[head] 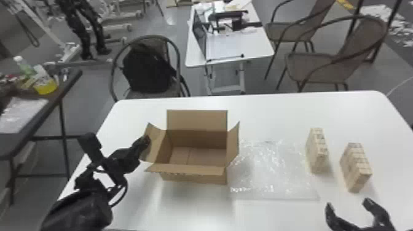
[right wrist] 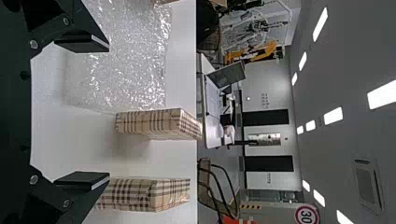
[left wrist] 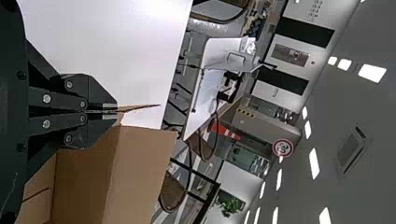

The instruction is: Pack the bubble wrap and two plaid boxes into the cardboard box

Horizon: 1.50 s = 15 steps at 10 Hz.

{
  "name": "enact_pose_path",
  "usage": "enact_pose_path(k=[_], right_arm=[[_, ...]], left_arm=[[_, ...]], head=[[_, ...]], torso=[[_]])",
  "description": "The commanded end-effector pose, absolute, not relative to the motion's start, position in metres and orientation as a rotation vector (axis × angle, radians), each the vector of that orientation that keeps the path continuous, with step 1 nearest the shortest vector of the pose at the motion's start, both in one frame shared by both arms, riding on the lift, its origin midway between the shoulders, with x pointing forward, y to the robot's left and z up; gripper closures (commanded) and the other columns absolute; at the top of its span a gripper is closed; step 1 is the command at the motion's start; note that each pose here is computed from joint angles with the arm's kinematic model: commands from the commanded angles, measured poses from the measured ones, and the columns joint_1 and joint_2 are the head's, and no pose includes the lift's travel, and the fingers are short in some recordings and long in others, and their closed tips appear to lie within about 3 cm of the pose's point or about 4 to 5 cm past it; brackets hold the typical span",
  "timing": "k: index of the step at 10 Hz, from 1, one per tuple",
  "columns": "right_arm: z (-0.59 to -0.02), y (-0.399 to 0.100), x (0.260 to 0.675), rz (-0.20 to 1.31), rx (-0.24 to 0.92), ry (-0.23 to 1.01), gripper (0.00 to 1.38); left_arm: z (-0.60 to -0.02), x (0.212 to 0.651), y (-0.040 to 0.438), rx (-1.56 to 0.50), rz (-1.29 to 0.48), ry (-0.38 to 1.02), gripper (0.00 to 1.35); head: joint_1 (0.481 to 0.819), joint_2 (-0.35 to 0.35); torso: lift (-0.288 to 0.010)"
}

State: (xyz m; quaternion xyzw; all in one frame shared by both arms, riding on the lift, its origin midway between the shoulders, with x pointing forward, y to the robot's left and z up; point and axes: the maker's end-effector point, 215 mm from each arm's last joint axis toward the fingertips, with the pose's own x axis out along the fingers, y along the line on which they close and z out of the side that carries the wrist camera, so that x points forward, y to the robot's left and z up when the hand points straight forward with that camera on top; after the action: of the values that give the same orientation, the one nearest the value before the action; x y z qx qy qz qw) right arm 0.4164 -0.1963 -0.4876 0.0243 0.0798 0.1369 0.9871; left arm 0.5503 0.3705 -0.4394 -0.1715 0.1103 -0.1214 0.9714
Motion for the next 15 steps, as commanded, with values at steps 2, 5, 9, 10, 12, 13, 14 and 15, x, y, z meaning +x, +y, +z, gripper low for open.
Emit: enact_pose_path(k=[2, 5, 9, 10, 12, 13, 14, 15], right_arm=[[-0.48, -0.194, 0.42, 0.278, 0.048, 0.148, 0.3], [-0.464, -0.155, 0.444, 0.355, 0.02, 0.265, 0.3], [-0.465, -0.093, 0.469, 0.524, 0.013, 0.423, 0.3], [-0.467, -0.084, 0.473, 0.536, 0.013, 0.44, 0.3], [-0.482, -0.071, 0.486, 0.543, 0.067, 0.509, 0.3], [-0.485, -0.062, 0.495, 0.548, 0.071, 0.533, 0.3], [-0.491, -0.053, 0.501, 0.552, 0.088, 0.584, 0.3], [-0.497, -0.041, 0.507, 0.557, 0.106, 0.631, 0.3]], left_arm=[[-0.438, 0.552, 0.363, -0.353, -0.258, 0.218, 1.22], [-0.436, 0.553, 0.359, -0.362, -0.263, 0.206, 1.22], [-0.43, 0.555, 0.367, -0.318, -0.257, 0.208, 1.22], [-0.429, 0.554, 0.375, -0.313, -0.246, 0.206, 1.22], [-0.428, 0.548, 0.394, -0.303, -0.215, 0.206, 1.22], [-0.427, 0.546, 0.4, -0.301, -0.205, 0.205, 1.22], [-0.426, 0.547, 0.4, -0.299, -0.205, 0.205, 1.22], [-0.425, 0.547, 0.4, -0.298, -0.205, 0.204, 1.22]], head=[[0.695, 0.194], [0.695, 0.202], [0.695, 0.258], [0.695, 0.275], [0.695, 0.301], [0.695, 0.317], [0.695, 0.334], [0.695, 0.341]], torso=[[-0.05], [-0.05], [-0.05], [-0.05], [-0.05], [-0.05], [-0.05], [-0.05]])
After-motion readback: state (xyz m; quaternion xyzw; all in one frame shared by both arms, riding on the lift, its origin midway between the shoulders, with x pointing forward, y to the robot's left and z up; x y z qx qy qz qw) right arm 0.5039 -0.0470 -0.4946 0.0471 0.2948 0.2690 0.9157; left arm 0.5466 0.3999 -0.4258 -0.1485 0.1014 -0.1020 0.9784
